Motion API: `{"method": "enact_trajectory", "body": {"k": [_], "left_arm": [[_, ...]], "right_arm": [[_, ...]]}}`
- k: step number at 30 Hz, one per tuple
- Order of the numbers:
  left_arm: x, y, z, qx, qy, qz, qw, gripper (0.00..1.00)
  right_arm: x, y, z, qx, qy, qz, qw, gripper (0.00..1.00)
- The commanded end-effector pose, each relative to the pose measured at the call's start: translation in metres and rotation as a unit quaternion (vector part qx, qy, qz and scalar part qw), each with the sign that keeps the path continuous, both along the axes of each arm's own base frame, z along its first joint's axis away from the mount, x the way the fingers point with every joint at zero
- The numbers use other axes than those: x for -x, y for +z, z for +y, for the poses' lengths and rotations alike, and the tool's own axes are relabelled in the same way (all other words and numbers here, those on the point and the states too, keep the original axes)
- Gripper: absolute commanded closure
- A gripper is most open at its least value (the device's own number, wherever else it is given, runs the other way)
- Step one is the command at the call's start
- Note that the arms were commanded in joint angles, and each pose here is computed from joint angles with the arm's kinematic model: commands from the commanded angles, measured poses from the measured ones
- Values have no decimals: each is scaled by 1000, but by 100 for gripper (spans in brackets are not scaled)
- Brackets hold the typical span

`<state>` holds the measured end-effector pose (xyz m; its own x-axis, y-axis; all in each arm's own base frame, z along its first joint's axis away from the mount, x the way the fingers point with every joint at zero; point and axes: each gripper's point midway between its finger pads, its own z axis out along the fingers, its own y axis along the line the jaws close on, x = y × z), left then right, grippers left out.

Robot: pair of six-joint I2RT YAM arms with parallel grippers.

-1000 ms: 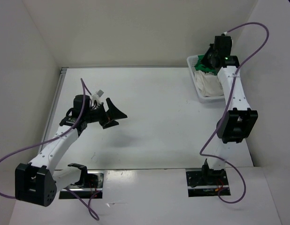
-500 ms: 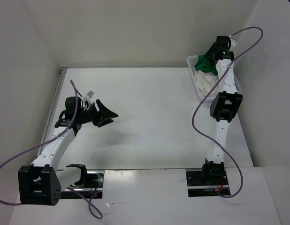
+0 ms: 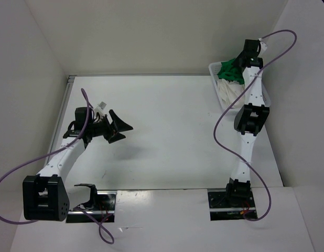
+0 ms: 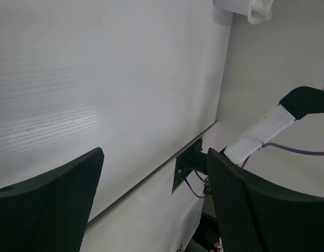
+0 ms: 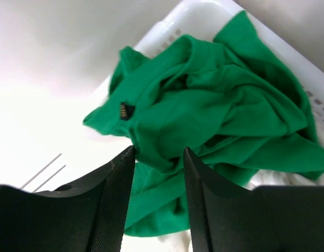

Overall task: Fold and stack the t-shirts
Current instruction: Grab crumpled tshirt from bin with the right arm

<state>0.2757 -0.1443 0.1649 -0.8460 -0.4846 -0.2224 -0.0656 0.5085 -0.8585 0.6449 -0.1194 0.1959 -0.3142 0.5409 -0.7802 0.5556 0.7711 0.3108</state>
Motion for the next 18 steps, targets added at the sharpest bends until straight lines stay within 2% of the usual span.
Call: {"method": "enact_trajectory", "body": {"k": [1, 5, 7, 9, 10, 12, 13, 14, 17, 18], "left_arm": [[-9, 16, 0, -3, -12, -37, 999, 13], [-12, 17, 5, -9, -6, -41, 999, 13], [-12, 17, 5, -9, -6, -41, 999, 13], [-13, 18, 6, -15, -4, -45, 999, 13], [-14, 18, 7, -18, -1, -45, 999, 13], [-14, 20, 7, -18, -1, -49, 999, 13], [-14, 20, 7, -18, -1, -49, 999, 13], [-15, 21, 7, -18, -1, -54, 998, 13], [-13, 20, 7, -18, -1, -54, 998, 13], [-13, 20, 7, -18, -1, -54, 998, 13]], "right_arm": [[-17, 36, -2, -11, 10, -70, 997, 54], [-17, 27, 3, -20, 21, -60, 998, 60], [-16, 25, 3, -21, 21, -55, 998, 69], [-16, 25, 3, -21, 21, -55, 998, 71], [-16, 25, 5, -19, 28, -54, 998, 70], [-12, 34, -1, -18, 24, -60, 998, 56], [-13, 30, -1, -13, 27, -56, 998, 44], [-12, 24, -1, -15, 27, -49, 998, 40], [-13, 14, 1, -19, 31, -41, 999, 38], [-15, 6, 2, -23, 35, -35, 999, 42]]}}
